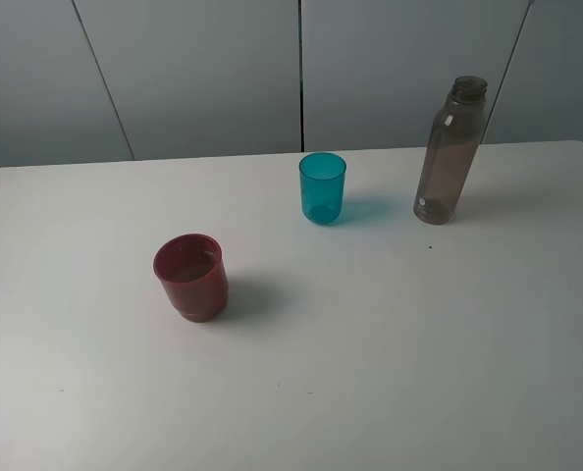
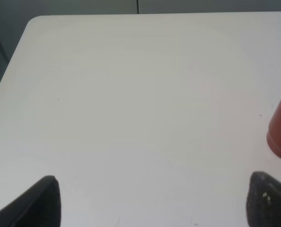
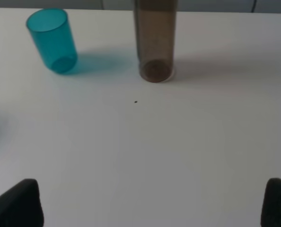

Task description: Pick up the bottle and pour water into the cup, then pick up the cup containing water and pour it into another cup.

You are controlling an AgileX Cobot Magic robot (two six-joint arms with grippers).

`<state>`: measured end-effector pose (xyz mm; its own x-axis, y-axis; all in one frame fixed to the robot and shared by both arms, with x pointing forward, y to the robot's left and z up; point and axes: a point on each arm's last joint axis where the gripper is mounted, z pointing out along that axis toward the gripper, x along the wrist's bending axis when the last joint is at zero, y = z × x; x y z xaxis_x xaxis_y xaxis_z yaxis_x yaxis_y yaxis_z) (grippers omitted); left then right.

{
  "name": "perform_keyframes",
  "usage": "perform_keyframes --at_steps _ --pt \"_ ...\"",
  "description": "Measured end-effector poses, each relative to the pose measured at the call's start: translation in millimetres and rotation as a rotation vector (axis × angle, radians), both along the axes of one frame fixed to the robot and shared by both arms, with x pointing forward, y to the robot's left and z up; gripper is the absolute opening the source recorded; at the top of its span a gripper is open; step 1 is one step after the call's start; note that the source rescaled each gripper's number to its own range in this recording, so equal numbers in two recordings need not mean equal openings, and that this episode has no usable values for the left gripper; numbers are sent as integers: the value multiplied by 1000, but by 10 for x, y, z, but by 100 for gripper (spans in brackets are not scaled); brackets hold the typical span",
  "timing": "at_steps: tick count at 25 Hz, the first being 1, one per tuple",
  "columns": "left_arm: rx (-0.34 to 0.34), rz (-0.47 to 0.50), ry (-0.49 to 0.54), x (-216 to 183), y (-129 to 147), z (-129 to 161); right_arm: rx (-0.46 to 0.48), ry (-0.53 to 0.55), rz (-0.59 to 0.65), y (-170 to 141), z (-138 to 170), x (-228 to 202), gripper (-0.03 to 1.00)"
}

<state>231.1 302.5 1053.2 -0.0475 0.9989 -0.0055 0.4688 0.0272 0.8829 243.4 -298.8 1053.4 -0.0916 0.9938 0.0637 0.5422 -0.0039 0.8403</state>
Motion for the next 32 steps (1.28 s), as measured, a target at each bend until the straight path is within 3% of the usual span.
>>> perform_keyframes --at_steps 7,32 --pt "0 0 0 0 0 0 2 -52 -92 -8 0 -79 99" --pt "0 0 0 0 0 0 -2 -79 -92 -10 -1 -122 99"
